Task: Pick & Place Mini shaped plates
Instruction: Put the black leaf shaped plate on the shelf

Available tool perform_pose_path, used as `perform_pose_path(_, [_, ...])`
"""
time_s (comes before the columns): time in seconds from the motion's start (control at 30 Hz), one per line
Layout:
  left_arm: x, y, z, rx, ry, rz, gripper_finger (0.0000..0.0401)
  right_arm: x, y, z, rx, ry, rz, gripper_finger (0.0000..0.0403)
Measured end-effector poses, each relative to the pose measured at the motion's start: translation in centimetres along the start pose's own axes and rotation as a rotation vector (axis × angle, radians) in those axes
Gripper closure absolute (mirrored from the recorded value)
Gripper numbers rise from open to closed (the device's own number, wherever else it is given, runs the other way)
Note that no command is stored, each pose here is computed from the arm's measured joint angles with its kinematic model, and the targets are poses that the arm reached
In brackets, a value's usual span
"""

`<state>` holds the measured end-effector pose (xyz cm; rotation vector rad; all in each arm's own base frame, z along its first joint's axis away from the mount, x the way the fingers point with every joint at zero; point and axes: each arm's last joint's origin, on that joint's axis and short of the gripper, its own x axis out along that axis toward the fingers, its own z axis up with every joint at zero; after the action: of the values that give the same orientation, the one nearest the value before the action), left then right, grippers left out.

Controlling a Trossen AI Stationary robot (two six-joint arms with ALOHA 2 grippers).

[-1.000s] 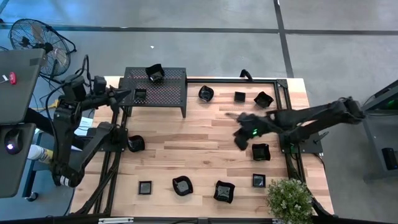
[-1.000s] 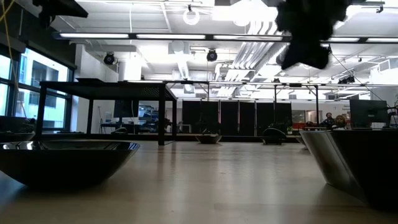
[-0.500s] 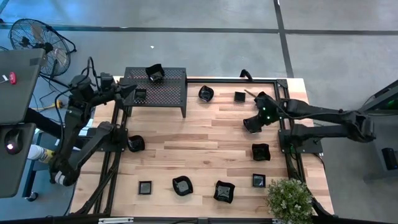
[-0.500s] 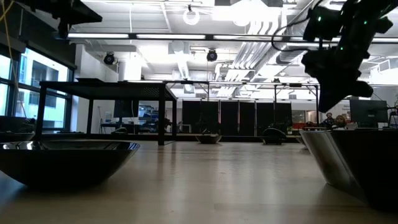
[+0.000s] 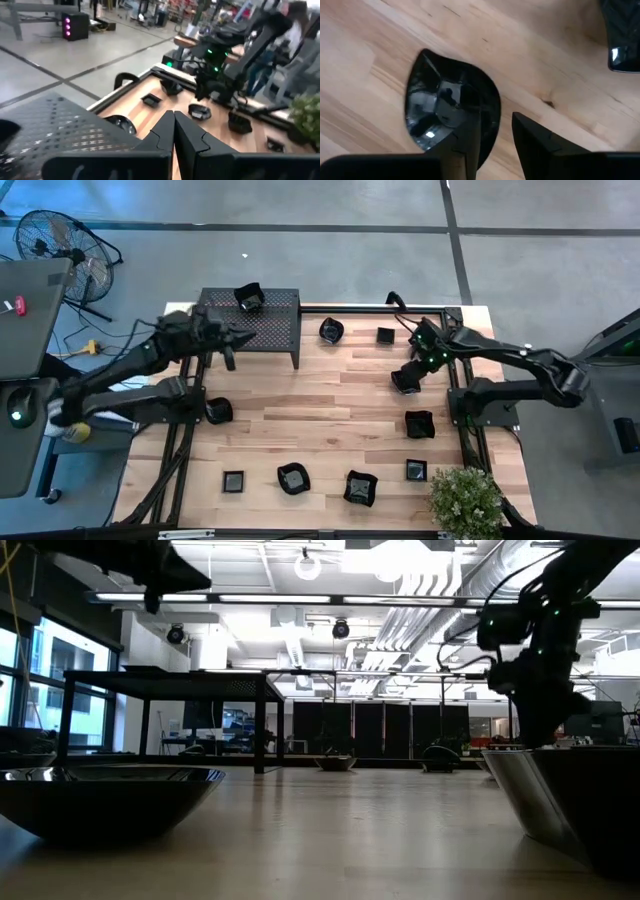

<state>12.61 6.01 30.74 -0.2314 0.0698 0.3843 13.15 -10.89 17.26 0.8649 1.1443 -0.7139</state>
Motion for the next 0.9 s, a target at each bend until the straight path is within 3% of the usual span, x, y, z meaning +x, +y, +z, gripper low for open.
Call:
perform_pose_path(0.27, [1.2, -2.1, -0.5, 0.034, 0.019, -0.075, 0.0401, 1.8, -1.2, 1.5, -0.013, 0.047, 0.048, 0.0314])
perform_pose_path(0.57, [0.9, -2.7, -0.5, 0.011, 0.010, -0.105, 0.0401, 3.7, -1.8, 2.0, -0.038, 0.147, 0.136, 0.0354])
perform_pose_path(0.73, [0.9, -2.7, -0.5, 0.008, 0.009, -0.101, 0.0401, 3.8, -1.7, 2.0, -0.032, 0.158, 0.168, 0.0395])
perform_pose_path(0.9, [0.9, -2.7, -0.5, 0.007, 0.009, -0.101, 0.0401, 2.8, -1.4, 1.9, 0.006, 0.122, 0.210, 0.0395])
